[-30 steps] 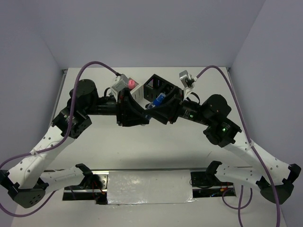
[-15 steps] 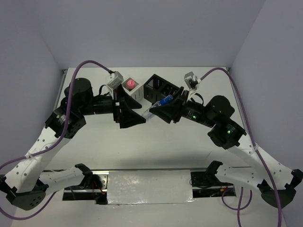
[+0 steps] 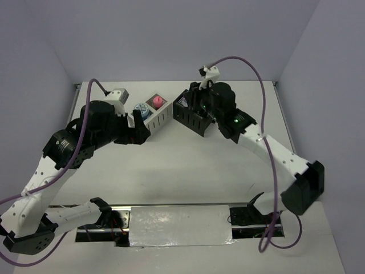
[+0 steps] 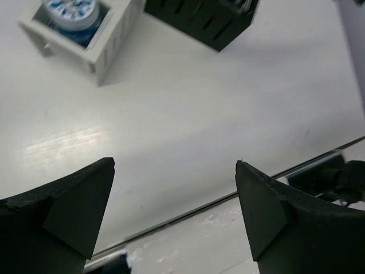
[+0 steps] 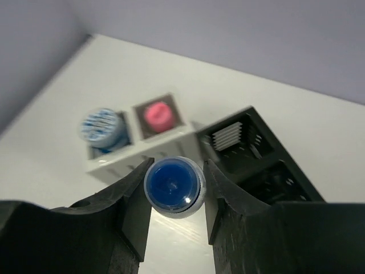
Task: Sort the stationery into containers
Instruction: Place the stationery in the storage box.
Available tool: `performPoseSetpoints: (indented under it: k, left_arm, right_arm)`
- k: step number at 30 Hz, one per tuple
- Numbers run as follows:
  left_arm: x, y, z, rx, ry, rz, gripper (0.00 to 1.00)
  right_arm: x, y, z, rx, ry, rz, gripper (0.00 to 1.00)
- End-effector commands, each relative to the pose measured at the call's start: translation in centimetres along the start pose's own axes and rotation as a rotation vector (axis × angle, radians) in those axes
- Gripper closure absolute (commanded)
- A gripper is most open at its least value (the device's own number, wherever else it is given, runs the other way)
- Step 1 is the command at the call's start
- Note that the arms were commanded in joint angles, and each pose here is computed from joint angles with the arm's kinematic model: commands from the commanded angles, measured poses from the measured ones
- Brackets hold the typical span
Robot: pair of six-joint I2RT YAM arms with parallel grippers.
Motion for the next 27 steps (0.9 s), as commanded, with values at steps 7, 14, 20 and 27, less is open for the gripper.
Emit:
performPoseSetpoints:
  k: [7,14,20,27]
  left_arm:
    - [0.0,2.4,4.0,0.247,0.013,-0.058,0.01]
    - [-0.8,2.8,3.7,0.271,0.041,-0.063,0.01]
    - [-2.1,2.7,2.9,0.186,0.039,-0.082,0.01]
    - [-2.2,2.6,2.3,0.16,0.031,-0.084,0.01]
  right_arm:
    - [0.0,-4.5,-8.2,-0.163,-0.012,0.212,1.0]
    - [-3.9,-6.9,-11.5,-0.123,0.049,0.194,1.0]
    - [-4.9,-7.8,-13.4,-0.106,0.052,0.181,0.98]
    - [-8.1,-8.2,-15.0,-0.065,0.104,0.158,0.88]
Point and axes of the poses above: each gripper's point midway between its finger pads, its own z axis back along the fingers, its own y axis along the line the jaws close on, x = y × z, the point moved 10 cm from there along z, back along the fingers, and after that the axes turned 3 degrees about -z, right-handed, at the moved point
